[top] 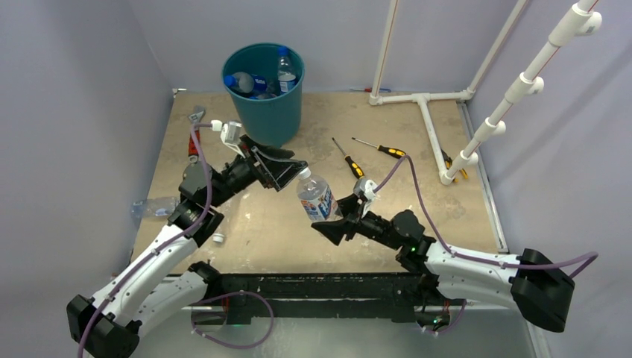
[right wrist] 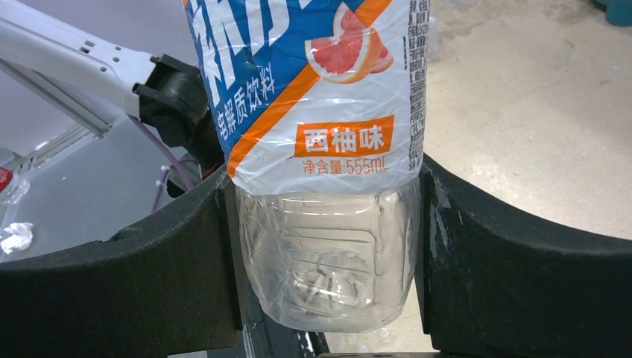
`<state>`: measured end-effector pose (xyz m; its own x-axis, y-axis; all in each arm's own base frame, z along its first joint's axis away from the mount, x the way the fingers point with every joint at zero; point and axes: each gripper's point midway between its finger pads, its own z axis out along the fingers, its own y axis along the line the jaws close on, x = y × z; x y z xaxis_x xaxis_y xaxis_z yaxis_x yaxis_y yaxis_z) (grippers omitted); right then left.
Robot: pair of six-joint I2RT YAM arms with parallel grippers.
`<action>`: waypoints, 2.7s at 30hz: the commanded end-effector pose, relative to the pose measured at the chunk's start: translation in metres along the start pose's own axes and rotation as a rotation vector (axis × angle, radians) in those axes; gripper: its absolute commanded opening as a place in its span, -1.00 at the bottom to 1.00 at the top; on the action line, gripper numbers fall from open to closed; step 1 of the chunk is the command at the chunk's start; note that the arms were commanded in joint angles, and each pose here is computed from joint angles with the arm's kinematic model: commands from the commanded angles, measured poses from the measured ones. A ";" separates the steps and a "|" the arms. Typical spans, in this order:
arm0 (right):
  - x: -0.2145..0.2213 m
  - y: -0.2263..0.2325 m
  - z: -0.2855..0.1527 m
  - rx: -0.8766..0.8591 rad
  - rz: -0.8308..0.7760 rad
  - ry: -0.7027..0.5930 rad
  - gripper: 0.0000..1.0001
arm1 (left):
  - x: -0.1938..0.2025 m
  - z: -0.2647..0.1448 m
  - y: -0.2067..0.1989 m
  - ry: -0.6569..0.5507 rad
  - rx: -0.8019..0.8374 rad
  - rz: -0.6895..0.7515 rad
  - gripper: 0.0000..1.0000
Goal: Put the plastic bottles in the bin
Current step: Pick up the plastic bottle at the center of the board, then place the plastic bottle in the trash bin.
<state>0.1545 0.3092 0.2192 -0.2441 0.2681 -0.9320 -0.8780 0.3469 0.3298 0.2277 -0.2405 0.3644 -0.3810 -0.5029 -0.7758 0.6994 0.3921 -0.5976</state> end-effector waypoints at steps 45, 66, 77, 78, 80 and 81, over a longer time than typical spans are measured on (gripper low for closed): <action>-0.055 0.014 0.005 0.033 -0.015 -0.006 0.98 | -0.070 0.020 0.002 -0.149 -0.163 0.222 -1.00; -0.034 -0.010 -0.043 0.174 0.097 -0.058 0.97 | -0.310 0.071 0.084 -0.844 -0.625 0.689 -1.00; -0.020 -0.018 -0.053 0.207 0.104 -0.045 0.97 | -0.306 0.093 0.150 -0.852 -0.600 0.755 -1.00; -0.018 -0.019 -0.053 0.206 0.104 -0.040 0.97 | -0.303 0.096 0.157 -0.839 -0.607 0.758 -1.00; -0.017 -0.017 -0.053 0.198 0.107 -0.038 0.97 | -0.298 0.098 0.171 -0.821 -0.632 0.768 -1.00; -0.017 -0.017 -0.054 0.197 0.105 -0.039 0.97 | -0.295 0.099 0.181 -0.808 -0.647 0.768 -1.00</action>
<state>0.1509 0.2527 0.2236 -0.3073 0.3362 -0.8902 -0.7586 0.4783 0.4425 0.5271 -0.1042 0.4841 0.5459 -0.2218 -0.8080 0.0582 0.9720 -0.2275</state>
